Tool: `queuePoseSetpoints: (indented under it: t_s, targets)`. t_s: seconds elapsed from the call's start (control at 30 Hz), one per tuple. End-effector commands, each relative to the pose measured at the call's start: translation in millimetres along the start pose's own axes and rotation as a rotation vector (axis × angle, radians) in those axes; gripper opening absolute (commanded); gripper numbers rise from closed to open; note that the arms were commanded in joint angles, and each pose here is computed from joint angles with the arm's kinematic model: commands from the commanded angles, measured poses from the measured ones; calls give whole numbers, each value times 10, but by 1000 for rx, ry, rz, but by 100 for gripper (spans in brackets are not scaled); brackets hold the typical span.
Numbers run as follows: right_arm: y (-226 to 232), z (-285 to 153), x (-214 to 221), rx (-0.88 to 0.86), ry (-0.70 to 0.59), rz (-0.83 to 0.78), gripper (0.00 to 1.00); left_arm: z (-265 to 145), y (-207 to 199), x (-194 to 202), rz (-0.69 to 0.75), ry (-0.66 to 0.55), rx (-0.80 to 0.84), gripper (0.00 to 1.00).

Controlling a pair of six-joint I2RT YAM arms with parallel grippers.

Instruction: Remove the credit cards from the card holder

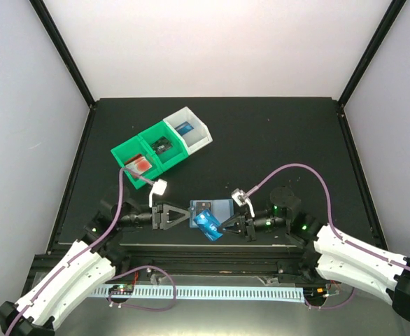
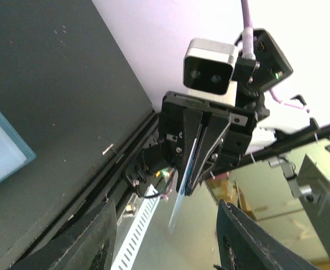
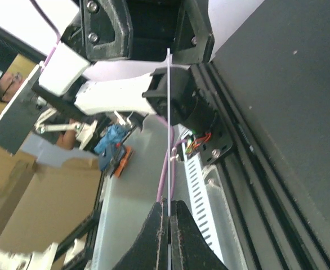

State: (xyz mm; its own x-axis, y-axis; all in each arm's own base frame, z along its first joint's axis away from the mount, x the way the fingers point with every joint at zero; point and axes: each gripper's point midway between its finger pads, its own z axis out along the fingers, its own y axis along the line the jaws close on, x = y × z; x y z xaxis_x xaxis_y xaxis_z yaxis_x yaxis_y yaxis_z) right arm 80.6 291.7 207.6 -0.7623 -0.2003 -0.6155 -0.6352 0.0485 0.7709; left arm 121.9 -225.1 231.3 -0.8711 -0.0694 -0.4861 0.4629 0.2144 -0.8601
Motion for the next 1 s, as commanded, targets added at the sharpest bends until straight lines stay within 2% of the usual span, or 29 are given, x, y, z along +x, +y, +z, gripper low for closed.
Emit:
queuePoseSetpoints:
  t_s: [0.0,0.33,0.43,0.97]
  targets:
    - [214,-51,204,-82,138,-65,1,-68,-205,239,45,132,85,48]
    - [371,-27,209,-197,167,-55,1,-82,-308,379,62,232,162,36]
    - [376,-4,177,-202,169,-50,1,-68,-331,399,52,267,186,36]
    - [308,120,90,-206,189,-9,1,-52,-285,448,46,294,197,19]
